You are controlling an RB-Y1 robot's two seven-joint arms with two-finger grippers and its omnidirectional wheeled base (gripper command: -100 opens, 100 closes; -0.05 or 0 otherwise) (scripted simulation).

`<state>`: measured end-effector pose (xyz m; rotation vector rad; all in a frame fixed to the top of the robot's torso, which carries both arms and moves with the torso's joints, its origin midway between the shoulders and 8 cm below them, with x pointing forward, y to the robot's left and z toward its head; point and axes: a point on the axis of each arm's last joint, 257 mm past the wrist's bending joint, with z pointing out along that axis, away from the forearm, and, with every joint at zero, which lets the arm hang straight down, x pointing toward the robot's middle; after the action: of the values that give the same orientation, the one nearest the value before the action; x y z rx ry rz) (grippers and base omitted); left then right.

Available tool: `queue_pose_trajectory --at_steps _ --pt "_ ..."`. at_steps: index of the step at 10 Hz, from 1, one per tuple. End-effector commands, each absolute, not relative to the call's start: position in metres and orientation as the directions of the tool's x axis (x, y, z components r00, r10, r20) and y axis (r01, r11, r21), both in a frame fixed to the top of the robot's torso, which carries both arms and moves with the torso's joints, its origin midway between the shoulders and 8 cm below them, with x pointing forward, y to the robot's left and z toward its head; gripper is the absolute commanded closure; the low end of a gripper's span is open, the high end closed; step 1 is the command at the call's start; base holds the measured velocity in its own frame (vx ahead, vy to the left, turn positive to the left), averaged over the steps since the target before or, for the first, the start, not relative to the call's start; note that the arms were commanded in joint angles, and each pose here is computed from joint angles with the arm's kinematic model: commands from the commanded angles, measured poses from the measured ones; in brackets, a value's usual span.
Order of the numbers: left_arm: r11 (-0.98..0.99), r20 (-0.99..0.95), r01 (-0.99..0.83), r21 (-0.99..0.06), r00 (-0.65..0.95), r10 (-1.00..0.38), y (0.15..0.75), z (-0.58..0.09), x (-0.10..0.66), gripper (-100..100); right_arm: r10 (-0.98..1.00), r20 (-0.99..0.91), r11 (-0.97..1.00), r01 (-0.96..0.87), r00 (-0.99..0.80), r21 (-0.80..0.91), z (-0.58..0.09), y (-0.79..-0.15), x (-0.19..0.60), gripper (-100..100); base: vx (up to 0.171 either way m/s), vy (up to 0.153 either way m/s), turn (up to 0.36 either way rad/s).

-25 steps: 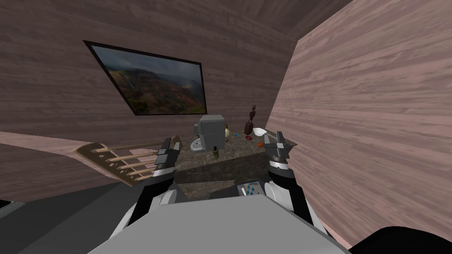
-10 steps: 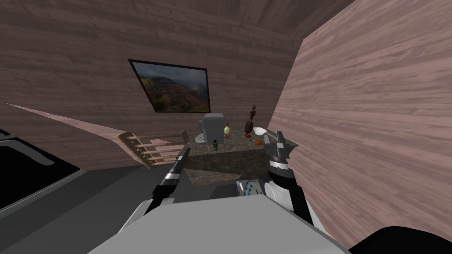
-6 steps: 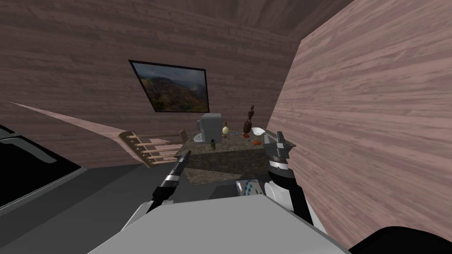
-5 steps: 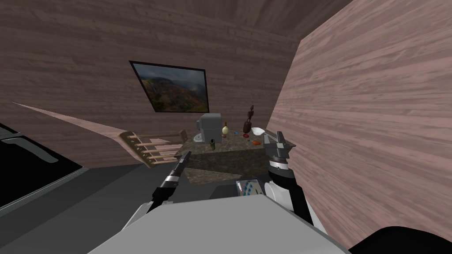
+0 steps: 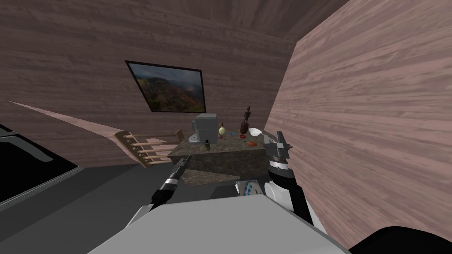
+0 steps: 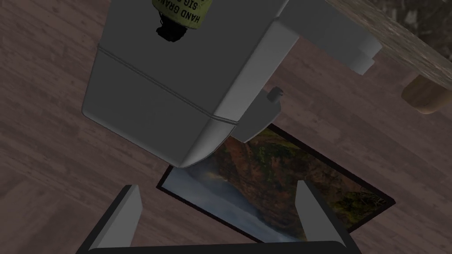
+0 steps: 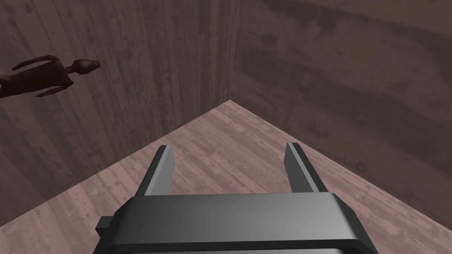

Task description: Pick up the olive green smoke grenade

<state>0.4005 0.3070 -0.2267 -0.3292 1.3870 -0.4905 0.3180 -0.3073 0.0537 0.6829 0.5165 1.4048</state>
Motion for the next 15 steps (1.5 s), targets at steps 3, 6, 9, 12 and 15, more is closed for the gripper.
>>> queue_pose_trajectory --at_steps 3,6,9,12,15 --pt "0.913 -0.911 0.077 -0.400 0.076 -0.405 0.321 -0.257 0.394 -100 0.992 0.068 0.032 -0.712 0.111 0.702 0.054 -0.307 0.318 0 0.050 -0.143 0.025" --pt "0.943 -0.941 0.035 -0.332 0.055 -0.333 0.334 -0.276 0.389 -100 0.992 0.068 0.032 -0.712 0.111 0.702 0.054 -0.307 0.318 0 0.069 -0.126 0.006" --pt "0.966 -0.965 -0.013 -0.259 0.038 -0.259 0.353 -0.291 0.383 -100 0.992 0.068 0.032 -0.711 0.111 0.702 0.054 -0.307 0.318 0 0.122 -0.140 -0.001" --pt "0.975 -0.975 -0.042 -0.220 0.035 -0.219 0.367 -0.296 0.380 -100 0.992 0.067 0.032 -0.711 0.111 0.702 0.054 -0.307 0.318 0 0.172 -0.096 -0.012" --pt "0.979 -0.980 -0.061 -0.197 0.040 -0.195 0.377 -0.295 0.379 -100 0.992 0.067 0.032 -0.711 0.111 0.702 0.054 -0.307 0.318 0 0.151 -0.020 -0.024"
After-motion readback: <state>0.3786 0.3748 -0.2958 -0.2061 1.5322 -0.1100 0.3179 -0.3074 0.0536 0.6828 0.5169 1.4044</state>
